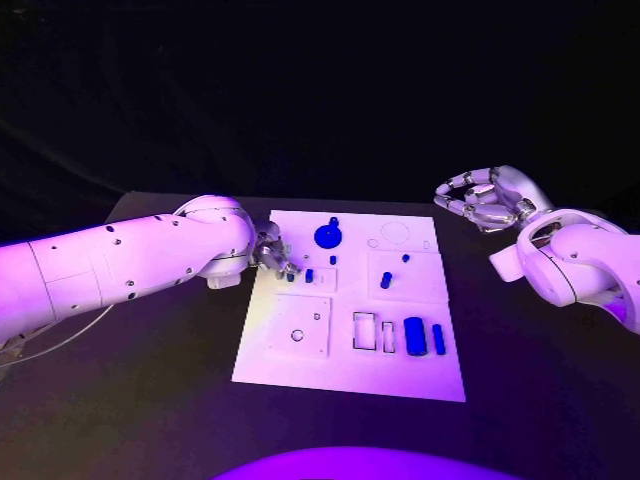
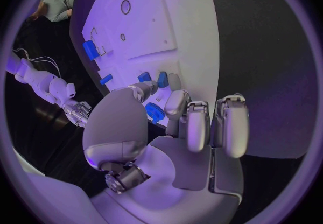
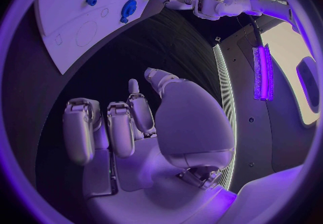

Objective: Assemble the parts on the task board

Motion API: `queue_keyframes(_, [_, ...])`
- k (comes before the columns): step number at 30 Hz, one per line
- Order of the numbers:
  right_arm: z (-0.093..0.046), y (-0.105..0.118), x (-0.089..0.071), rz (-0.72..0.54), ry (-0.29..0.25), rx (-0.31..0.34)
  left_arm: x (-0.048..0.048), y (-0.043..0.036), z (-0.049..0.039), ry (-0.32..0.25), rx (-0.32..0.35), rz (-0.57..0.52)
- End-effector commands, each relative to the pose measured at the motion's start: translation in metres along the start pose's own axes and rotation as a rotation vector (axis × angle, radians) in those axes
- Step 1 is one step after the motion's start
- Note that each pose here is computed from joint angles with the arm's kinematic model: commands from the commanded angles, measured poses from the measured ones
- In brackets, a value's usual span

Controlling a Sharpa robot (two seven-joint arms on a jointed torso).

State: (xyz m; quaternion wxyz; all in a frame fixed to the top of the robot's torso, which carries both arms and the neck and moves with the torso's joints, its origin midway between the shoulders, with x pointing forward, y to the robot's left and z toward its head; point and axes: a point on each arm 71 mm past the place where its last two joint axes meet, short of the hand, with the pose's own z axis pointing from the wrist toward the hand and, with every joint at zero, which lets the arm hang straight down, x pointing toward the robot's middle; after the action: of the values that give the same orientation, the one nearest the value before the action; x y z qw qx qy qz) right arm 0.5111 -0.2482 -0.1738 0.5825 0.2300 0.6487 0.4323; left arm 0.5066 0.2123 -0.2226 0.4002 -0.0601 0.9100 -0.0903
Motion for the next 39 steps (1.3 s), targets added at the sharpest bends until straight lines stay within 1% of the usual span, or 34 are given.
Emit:
queue_keyframes(1, [0.0, 0.001, 0.001, -0.004, 0.007, -0.011, -0.0004, -0.0002, -0.0014, 0.001, 0.005, -0.015])
queue_keyframes(6, [0.0, 0.0, 0.001, -0.004, 0.006, -0.01, -0.0034, 0.0013, -0.0036, -0.019, 0.018, -0.058])
queue_keyframes(9, [0.0, 0.0, 0.001, -0.004, 0.005, -0.01, -0.006, 0.0013, -0.0045, -0.043, 0.036, -0.098])
queue_keyframes(12, [0.0, 0.0, 0.001, -0.005, 0.004, -0.009, -0.0094, 0.001, -0.0054, -0.078, 0.058, -0.14])
queue_keyframes(15, [0.0, 0.0, 0.001, -0.005, 0.004, -0.009, -0.0136, 0.0002, -0.0064, -0.124, 0.092, -0.185])
queue_keyframes(18, [0.0, 0.0, 0.001, -0.005, 0.003, -0.008, -0.0185, -0.0038, -0.0083, -0.182, 0.165, -0.229])
queue_keyframes(20, [0.0, 0.0, 0.0, -0.005, 0.002, -0.008, -0.0207, -0.0087, -0.0099, -0.213, 0.228, -0.247])
queue_keyframes(21, [0.0, 0.0, 0.0, -0.005, 0.001, -0.008, -0.0225, -0.0127, -0.0114, -0.24, 0.275, -0.255])
queue_keyframes(22, [-0.001, -0.001, 0.0, -0.006, 0.0, -0.008, -0.025, -0.0193, -0.0141, -0.282, 0.348, -0.256])
queue_keyframes(23, [-0.001, 0.0, 0.0, -0.005, 0.0, -0.008, -0.0267, -0.0244, -0.0162, -0.315, 0.405, -0.249])
queue_keyframes(24, [-0.001, 0.0, 0.0, -0.005, 0.0, -0.009, -0.0281, -0.0295, -0.0184, -0.35, 0.458, -0.234])
queue_keyframes(25, [-0.001, 0.0, 0.0, -0.005, 0.0, -0.009, -0.0287, -0.0326, -0.0197, -0.37, 0.488, -0.222])
queue_keyframes(27, [-0.001, 0.0, 0.0, -0.007, 0.0, -0.011, -0.0292, -0.0421, -0.0235, -0.43, 0.577, -0.166])
queue_keyframes(29, [-0.001, 0.0, 0.0, -0.009, 0.001, -0.012, -0.0276, -0.0497, -0.0255, -0.467, 0.635, -0.102])
queue_keyframes(30, [-0.002, 0.0, 0.0, -0.009, 0.001, -0.013, -0.0263, -0.0526, -0.0257, -0.477, 0.653, -0.072])
queue_keyframes(32, [-0.002, 0.0, 0.0, -0.009, 0.002, -0.014, -0.0242, -0.0558, -0.0253, -0.484, 0.67, -0.034])
queue_keyframes(34, [-0.002, 0.001, 0.001, -0.011, 0.003, -0.016, -0.0192, -0.0614, -0.0229, -0.487, 0.689, 0.039])
queue_keyframes(37, [-0.002, 0.001, 0.002, -0.013, 0.007, -0.02, -0.0121, -0.0664, -0.0179, -0.475, 0.689, 0.119])
queue_keyframes(39, [-0.002, 0.002, 0.002, -0.014, 0.009, -0.023, -0.0066, -0.0692, -0.0134, -0.461, 0.678, 0.168])
